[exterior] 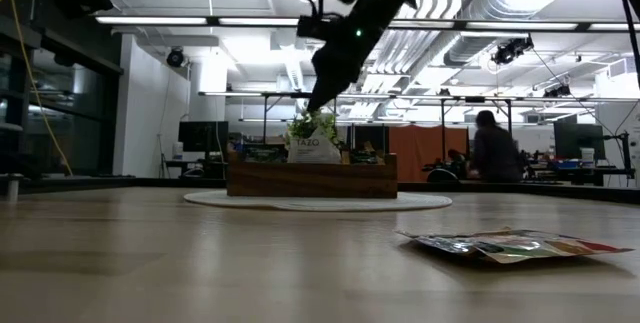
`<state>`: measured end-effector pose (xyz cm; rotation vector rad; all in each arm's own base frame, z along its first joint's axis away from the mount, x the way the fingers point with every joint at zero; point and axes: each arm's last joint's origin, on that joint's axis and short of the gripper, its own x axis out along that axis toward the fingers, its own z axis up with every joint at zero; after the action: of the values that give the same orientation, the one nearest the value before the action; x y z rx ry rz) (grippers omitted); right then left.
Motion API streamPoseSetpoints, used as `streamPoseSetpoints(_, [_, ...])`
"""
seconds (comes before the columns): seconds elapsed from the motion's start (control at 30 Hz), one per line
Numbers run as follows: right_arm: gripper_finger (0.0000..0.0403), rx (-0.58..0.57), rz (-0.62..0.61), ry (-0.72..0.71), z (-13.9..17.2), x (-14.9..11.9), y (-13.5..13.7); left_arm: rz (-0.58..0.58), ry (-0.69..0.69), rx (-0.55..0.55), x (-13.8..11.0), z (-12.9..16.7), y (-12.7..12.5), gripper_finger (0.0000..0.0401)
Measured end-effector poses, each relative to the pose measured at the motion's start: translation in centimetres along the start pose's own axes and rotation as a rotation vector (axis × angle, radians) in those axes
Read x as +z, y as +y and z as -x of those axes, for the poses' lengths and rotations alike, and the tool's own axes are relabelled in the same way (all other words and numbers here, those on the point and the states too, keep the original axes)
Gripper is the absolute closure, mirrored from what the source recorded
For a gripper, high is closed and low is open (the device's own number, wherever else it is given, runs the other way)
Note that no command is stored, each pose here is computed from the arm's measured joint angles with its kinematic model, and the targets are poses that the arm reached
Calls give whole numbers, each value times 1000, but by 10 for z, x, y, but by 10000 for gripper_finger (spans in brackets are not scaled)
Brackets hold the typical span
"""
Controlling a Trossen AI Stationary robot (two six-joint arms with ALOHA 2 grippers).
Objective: Pick & Place Tea
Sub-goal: Adjust the other white orange tea bag
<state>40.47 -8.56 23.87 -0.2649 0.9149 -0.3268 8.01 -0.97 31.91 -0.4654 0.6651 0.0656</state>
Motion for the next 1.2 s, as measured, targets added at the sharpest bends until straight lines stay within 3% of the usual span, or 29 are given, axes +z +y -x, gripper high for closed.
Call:
streamPoseSetpoints(0.17, [227,-13,-73,-47,21,3,-22,0,0,0,0,0,0,178])
streamPoseSetpoints(0.4, [245,204,-268,-71,19,-8,-52,0,0,0,0,0,0,178])
streamPoseSetpoints(0.8, [250,223,-267,8,-3,-41,-40,0,0,0,0,0,0,178])
streamPoseSetpoints(1.2, [273,197,-256,-44,-8,-42,-46,0,0,0,0,0,0,178])
